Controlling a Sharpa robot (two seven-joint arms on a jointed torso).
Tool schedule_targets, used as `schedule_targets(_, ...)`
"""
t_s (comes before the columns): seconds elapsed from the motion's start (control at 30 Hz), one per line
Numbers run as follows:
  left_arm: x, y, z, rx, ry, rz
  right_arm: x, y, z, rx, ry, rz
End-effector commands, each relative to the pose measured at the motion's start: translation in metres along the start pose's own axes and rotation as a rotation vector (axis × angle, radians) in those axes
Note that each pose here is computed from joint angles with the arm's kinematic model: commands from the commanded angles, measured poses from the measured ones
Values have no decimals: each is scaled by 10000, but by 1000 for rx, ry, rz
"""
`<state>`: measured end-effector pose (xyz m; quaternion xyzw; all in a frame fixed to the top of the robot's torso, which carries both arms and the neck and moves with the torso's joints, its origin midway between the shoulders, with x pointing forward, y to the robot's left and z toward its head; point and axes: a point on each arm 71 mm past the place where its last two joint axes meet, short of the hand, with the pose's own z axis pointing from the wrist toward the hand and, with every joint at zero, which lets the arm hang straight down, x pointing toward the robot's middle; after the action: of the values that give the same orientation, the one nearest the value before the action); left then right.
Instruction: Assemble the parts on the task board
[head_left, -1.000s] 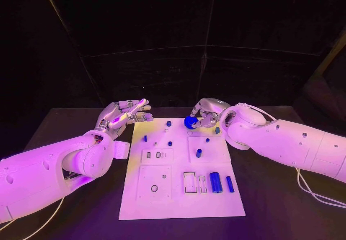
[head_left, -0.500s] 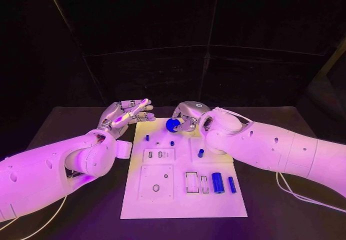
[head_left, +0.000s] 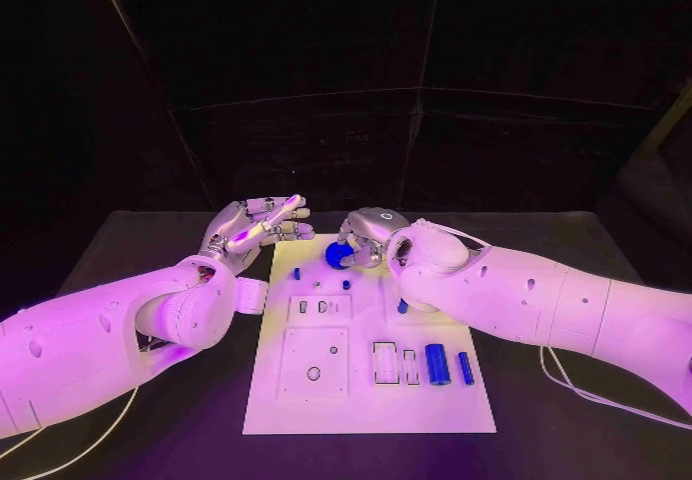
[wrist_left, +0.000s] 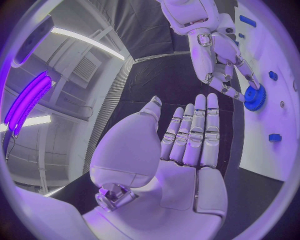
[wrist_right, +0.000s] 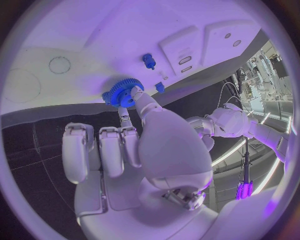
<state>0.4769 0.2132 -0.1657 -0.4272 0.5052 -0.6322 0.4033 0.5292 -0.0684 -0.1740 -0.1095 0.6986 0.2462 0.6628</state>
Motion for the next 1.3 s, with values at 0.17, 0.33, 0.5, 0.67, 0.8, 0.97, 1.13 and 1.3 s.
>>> schedule_targets(0.17,23,-12,9,8,17,-3,21,6,30,7,23,-21)
schedule_targets(0.33,24,-11,10,8,17,-3,45,1,41,14,50,-30)
schedule_targets(0.5,23,-11,11,8,17,-3,56,-6,47,20,62,-32)
schedule_targets(0.67,23,-10,11,7,17,-4,62,-8,52,23,66,-28)
schedule_targets(0.8,21,-10,11,6,17,-4,78,-13,53,29,88,-20)
schedule_targets(0.97,18,-10,10,5,17,-3,98,-28,51,38,117,-14)
schedule_targets(1.13,16,-10,9,5,16,-3,110,-54,48,51,134,-13)
schedule_targets(1.3,13,-11,7,4,16,-3,108,-87,34,63,138,-9)
